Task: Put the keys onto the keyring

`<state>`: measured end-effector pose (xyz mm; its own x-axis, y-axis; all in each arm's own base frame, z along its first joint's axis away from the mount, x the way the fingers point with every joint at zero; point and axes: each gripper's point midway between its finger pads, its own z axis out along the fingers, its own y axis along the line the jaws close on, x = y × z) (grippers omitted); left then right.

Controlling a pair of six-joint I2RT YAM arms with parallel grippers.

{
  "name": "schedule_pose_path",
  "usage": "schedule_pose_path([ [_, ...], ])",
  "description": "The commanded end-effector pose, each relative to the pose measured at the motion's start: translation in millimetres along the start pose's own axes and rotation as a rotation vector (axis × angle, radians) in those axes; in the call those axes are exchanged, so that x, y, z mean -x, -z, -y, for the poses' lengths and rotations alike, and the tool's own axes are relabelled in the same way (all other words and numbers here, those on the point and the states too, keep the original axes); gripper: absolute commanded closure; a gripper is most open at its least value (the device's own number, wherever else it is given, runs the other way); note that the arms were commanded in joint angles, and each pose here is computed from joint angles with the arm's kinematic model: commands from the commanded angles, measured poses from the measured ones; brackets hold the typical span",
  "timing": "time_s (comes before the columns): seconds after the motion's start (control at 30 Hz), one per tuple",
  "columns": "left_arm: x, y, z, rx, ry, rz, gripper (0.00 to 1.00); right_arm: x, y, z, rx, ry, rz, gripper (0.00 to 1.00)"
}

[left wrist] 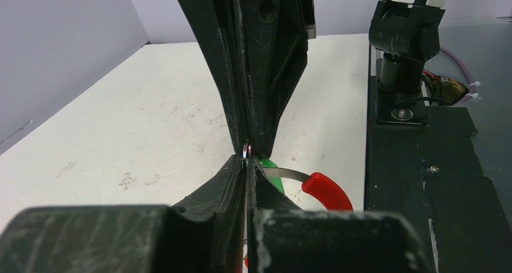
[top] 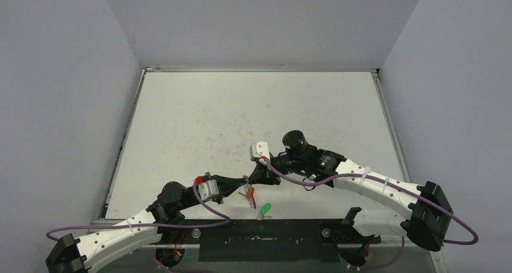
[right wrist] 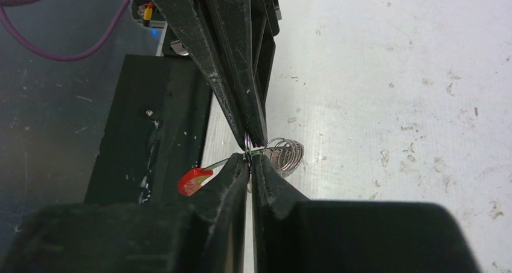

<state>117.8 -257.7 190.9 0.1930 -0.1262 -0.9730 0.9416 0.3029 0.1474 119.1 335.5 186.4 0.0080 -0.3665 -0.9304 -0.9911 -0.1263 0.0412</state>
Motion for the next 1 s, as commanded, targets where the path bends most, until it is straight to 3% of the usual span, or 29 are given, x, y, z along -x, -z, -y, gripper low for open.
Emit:
schedule_pose_path([
  [0.0,22.7,-3.6,0.4,-0.007,-0.009,0.076,1.00,15.5,-2.2,3.9,-0.009,0.054,0.036,1.00],
  [0.13,19.4,-3.0,1.5,-0.012,-0.001,0.058,1.00,16.3,-1.3,4.9,-0.017,0.050,0.025,1.00],
  [0.27,9.7,-0.5,0.3,-0.005,0.008,-0.015,0.73,7.1,2.4,2.6,-0.024,0.041,-0.062,1.00],
  [0.43,2.7,5.3,-7.1,0.027,-0.015,-0.110,0.64,-0.2,8.4,4.3,-0.052,0.004,-0.197,1.00],
  [0.7,-2.5,6.5,-8.0,-0.001,-0.044,-0.236,0.58,-13.7,2.0,5.7,-0.065,-0.085,-0.442,1.00],
  [0.83,-8.3,3.2,-3.6,-0.039,-0.042,-0.268,0.58,-15.0,-6.7,6.1,-0.059,-0.127,-0.473,1.00],
  [0.97,-17.0,1.9,0.1,-0.071,-0.039,-0.310,0.66,-12.7,-13.1,6.9,-0.058,-0.139,-0.465,1.00],
])
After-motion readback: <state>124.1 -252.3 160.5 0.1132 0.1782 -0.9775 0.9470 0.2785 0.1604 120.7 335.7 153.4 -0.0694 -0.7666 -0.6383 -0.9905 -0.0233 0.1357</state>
